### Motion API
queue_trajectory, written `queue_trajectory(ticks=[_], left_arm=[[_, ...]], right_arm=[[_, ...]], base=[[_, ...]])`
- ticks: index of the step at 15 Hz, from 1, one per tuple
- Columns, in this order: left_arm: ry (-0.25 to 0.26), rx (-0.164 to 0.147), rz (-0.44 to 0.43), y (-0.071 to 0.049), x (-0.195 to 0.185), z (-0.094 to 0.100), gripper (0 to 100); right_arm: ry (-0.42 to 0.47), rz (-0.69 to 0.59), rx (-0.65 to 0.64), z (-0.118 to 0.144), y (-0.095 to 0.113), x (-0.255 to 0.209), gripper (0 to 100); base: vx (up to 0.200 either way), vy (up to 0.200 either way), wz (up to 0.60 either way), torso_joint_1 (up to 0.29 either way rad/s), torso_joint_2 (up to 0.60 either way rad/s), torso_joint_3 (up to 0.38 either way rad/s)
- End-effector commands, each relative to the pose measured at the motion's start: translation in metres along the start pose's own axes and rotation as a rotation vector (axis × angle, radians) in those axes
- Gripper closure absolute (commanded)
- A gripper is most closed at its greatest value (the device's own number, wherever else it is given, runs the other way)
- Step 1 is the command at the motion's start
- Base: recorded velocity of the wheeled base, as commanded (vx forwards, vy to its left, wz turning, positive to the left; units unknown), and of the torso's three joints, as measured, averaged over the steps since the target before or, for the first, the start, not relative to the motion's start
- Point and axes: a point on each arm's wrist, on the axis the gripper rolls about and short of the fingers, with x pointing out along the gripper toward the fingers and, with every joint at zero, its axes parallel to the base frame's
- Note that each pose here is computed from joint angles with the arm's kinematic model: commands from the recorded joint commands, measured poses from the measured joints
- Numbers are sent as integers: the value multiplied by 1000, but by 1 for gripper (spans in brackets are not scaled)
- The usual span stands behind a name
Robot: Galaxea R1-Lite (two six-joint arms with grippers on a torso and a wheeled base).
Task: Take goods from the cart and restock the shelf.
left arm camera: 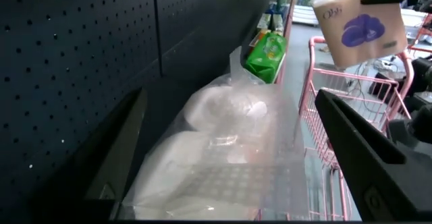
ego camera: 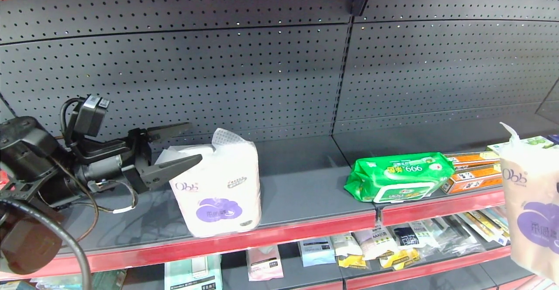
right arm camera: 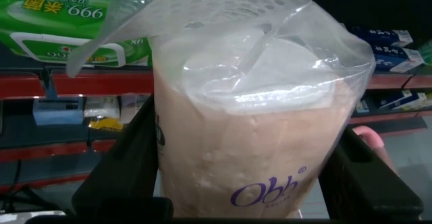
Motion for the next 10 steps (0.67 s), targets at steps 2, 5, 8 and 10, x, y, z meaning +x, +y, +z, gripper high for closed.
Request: queue_trajectory(ticks=[2, 5, 8, 10], left_arm=[[-17, 25, -2, -4, -1, 9, 0], [-74, 58, 155, 2, 1, 18, 0], [-135, 86, 324, -1, -3, 29, 0], [-150, 121, 349, -4, -10, 37, 0]], right_arm=[[22, 6, 0, -2, 1, 4, 100], [39, 14, 0, -3, 2, 9, 100], [51, 24, 3, -2, 2, 15, 100], [57, 30, 2, -2, 2, 17, 100]], base=[[0, 0, 0, 0, 0, 0], [0, 0, 0, 0, 0, 0], [0, 0, 0, 0, 0, 0], [0, 0, 0, 0, 0, 0]])
